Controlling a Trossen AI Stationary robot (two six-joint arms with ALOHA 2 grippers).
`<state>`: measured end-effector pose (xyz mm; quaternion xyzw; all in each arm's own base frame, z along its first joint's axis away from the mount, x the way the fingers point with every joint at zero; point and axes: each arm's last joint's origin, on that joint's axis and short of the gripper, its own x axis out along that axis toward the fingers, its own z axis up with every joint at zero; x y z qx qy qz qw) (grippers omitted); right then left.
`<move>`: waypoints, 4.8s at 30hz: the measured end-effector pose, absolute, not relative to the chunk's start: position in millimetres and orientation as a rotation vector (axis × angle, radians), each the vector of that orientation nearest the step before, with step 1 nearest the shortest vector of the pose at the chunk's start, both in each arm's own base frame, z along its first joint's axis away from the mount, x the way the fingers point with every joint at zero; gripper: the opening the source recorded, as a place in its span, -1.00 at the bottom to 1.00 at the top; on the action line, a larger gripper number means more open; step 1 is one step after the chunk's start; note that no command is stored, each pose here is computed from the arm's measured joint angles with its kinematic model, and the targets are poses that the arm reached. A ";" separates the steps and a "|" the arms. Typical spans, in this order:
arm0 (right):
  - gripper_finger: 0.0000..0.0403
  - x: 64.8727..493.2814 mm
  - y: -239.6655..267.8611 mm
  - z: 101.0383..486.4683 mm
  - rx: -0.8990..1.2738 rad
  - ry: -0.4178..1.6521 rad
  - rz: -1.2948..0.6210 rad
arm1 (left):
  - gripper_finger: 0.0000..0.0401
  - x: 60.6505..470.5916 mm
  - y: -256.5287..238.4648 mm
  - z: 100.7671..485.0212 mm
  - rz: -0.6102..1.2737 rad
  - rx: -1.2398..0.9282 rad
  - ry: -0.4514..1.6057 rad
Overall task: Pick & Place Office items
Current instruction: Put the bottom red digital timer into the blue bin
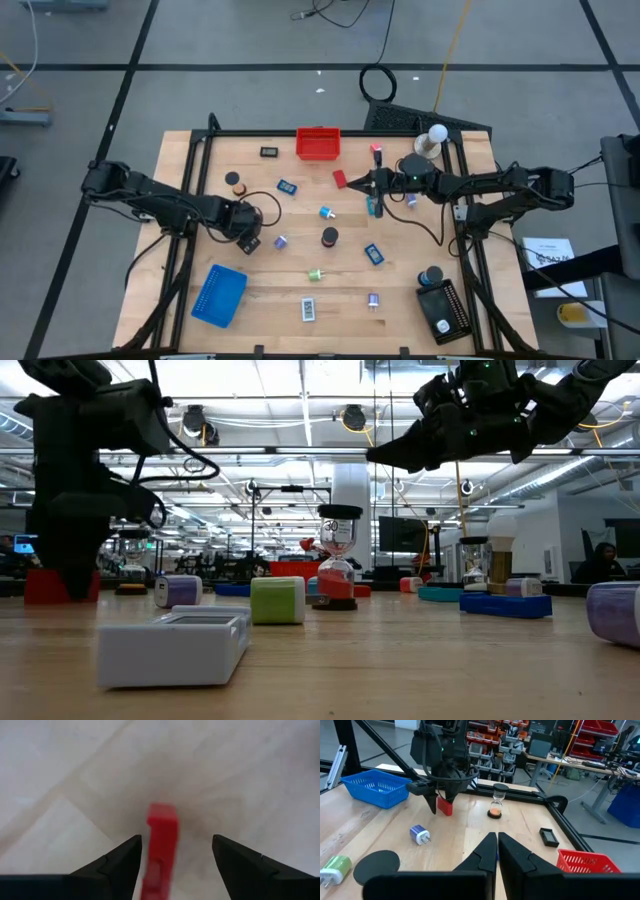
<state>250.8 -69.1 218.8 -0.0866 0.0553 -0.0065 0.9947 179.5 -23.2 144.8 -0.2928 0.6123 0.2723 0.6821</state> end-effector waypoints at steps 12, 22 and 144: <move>-0.96 250.8 -69.4 218.8 -0.171 0.112 -0.023 | 0.25 184.8 -29.3 167.2 0.453 -0.794 1.330; -0.96 250.8 -69.4 218.7 -0.171 0.113 -0.023 | -0.07 183.2 -38.3 167.3 0.467 -0.815 1.332; -0.98 250.7 -69.5 218.8 -0.171 0.113 -0.024 | -0.32 128.9 -212.7 165.5 0.806 -0.974 1.344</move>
